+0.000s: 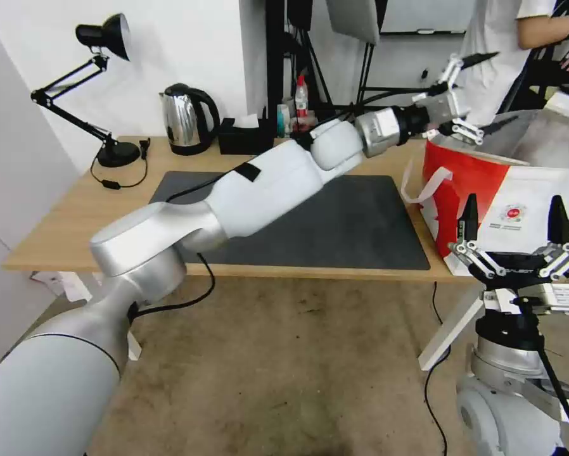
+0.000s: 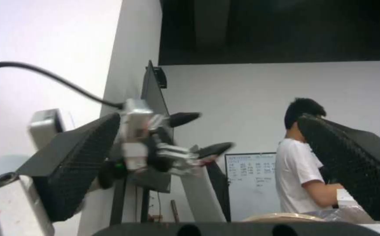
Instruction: Pick up the trash from the table and place it into the takeout bag.
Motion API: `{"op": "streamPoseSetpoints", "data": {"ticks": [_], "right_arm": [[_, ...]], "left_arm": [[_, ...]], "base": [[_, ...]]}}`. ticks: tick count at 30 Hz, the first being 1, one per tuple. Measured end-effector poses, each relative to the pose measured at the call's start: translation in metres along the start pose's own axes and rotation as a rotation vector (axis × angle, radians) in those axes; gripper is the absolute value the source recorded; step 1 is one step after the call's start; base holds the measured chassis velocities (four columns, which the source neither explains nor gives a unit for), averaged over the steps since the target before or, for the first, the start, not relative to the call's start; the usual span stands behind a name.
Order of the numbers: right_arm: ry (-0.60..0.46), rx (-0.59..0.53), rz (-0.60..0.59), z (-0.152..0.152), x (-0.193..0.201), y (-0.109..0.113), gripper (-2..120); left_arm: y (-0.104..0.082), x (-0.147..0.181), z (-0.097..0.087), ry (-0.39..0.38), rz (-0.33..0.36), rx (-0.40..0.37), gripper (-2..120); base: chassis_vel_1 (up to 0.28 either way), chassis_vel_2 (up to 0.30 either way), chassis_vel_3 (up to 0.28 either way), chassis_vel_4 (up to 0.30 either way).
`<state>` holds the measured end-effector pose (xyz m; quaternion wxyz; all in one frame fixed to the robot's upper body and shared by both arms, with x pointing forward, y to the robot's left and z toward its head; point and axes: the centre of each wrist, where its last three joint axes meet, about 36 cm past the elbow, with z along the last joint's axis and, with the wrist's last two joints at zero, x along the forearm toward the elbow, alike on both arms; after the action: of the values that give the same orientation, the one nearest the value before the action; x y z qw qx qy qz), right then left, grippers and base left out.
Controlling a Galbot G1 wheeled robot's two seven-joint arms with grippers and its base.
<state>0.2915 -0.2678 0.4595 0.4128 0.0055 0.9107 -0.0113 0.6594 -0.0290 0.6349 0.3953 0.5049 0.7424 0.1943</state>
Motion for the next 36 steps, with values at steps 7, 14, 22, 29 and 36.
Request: {"op": "streamPoseSetpoints", "data": {"ticks": [7, 14, 22, 29, 36], "right_arm": [[0.002, 0.011, -0.008, 0.000, -0.003, -0.003, 100], [0.008, 0.028, -0.018, 0.001, -0.006, -0.006, 100], [0.018, 0.046, -0.040, 0.007, -0.006, -0.008, 100], [0.036, 0.047, -0.049, 0.018, -0.004, -0.008, 100], [0.050, 0.039, -0.056, 0.015, 0.005, -0.004, 100]], "left_arm": [[0.006, 0.036, 0.006, 0.008, -0.123, 0.028, 100], [-0.013, 0.077, 0.007, -0.014, -0.281, 0.069, 100], [-0.024, 0.157, -0.004, 0.016, -0.426, 0.081, 100], [-0.050, 0.254, -0.032, 0.074, -0.648, 0.089, 100], [-0.096, 0.357, -0.104, 0.147, -0.856, 0.023, 100]], "base": [[0.000, 0.000, 0.000, 0.000], [0.000, 0.000, 0.000, 0.000], [0.000, 0.000, 0.000, 0.000], [0.000, 0.000, 0.000, 0.000], [0.000, 0.000, 0.000, 0.000]]}}
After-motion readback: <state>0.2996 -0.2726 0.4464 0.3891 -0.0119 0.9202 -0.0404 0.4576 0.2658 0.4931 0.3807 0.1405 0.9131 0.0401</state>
